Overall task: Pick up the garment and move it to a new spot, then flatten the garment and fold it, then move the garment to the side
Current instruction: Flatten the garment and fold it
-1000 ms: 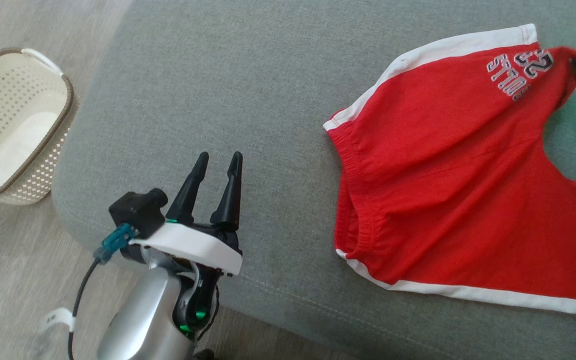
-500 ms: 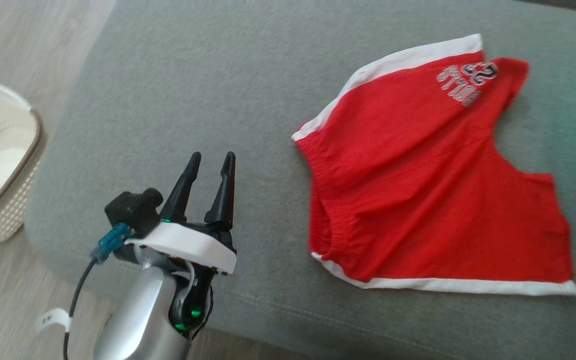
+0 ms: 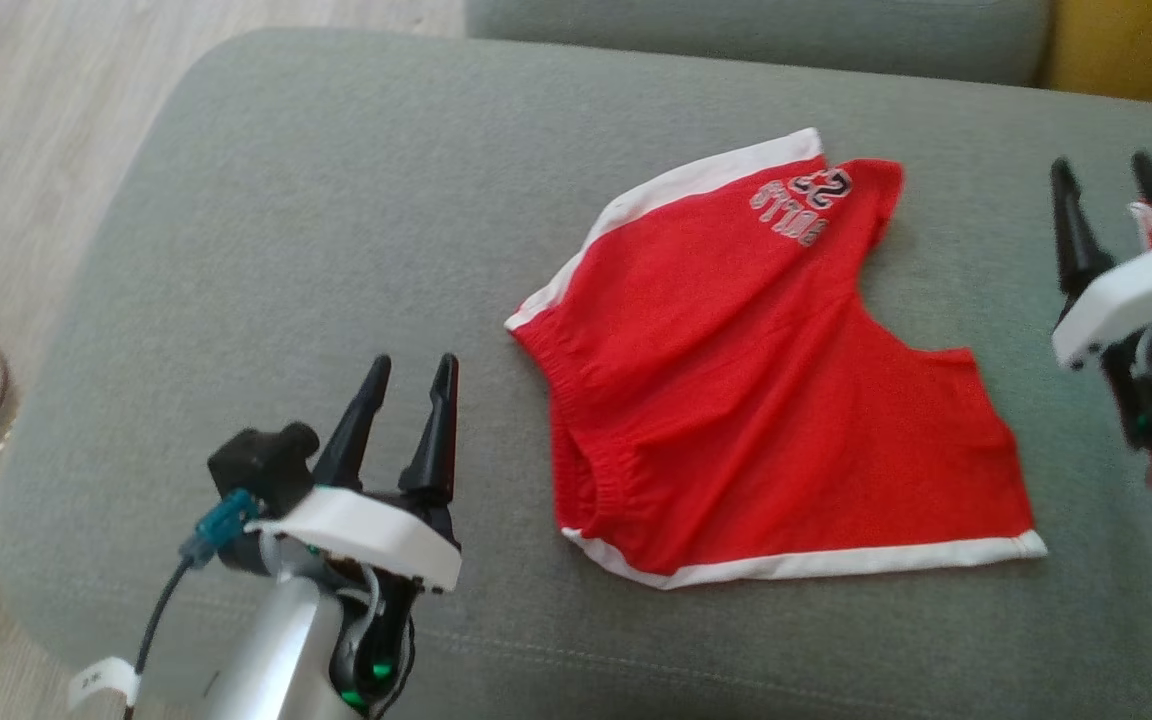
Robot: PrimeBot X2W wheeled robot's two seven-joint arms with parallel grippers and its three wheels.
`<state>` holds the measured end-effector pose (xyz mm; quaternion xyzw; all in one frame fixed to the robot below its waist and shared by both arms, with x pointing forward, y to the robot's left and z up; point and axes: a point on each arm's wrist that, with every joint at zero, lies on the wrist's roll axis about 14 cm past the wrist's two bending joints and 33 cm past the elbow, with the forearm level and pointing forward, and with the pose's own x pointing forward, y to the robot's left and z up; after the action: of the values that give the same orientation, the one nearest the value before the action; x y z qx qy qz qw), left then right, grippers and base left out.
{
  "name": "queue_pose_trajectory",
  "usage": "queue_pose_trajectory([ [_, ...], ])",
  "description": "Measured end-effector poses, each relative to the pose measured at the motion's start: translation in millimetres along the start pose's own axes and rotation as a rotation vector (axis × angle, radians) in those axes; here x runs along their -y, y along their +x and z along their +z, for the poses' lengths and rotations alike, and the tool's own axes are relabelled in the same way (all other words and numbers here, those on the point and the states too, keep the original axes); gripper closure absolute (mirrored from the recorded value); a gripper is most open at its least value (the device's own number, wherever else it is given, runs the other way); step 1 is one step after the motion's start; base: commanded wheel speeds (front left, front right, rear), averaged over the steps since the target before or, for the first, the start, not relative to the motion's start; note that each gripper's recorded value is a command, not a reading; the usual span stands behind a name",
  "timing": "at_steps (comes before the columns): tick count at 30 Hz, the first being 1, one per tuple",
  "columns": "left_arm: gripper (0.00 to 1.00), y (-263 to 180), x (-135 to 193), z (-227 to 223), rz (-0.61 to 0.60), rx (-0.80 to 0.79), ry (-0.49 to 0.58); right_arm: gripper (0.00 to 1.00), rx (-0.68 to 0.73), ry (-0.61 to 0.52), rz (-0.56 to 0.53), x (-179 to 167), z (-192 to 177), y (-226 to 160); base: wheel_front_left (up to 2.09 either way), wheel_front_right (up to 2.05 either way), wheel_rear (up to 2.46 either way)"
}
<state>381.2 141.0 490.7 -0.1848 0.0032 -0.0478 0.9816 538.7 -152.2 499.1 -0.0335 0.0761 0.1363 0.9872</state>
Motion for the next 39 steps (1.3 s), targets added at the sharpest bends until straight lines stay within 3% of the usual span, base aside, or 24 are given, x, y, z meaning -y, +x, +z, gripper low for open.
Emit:
queue_pose_trajectory([
  [8, 0.00, -1.0, 18.5, -8.2, -0.053, -0.021, -0.010, 0.00, 0.024, 0.095, -0.035, 5.9, -24.1, -40.9, 0.00, 0.00, 0.00],
  [18, 0.00, -13.4, 47.8, -51.9, -0.157, -0.155, -0.021, 0.00, 0.019, 0.192, -0.078, -1.0, -52.9, -82.6, 0.00, 0.00, 0.00],
  [22, 0.00, -28.4, 64.7, -80.6, -0.257, -0.271, 0.033, 0.00, 0.026, 0.192, -0.104, 5.8, -46.9, -88.4, 0.00, 0.00, 0.00],
  [27, 0.00, -49.6, 53.5, -108.4, -0.316, -0.413, 0.146, 0.00, 0.015, 0.198, -0.128, 6.5, -45.0, -95.6, 0.00, 0.00, 0.00],
  [39, 0.00, -50.9, 64.1, -121.3, -0.429, -0.468, 0.248, 0.00, -0.002, 0.202, -0.146, 5.7, -42.5, -100.6, 0.00, 0.00, 0.00],
])
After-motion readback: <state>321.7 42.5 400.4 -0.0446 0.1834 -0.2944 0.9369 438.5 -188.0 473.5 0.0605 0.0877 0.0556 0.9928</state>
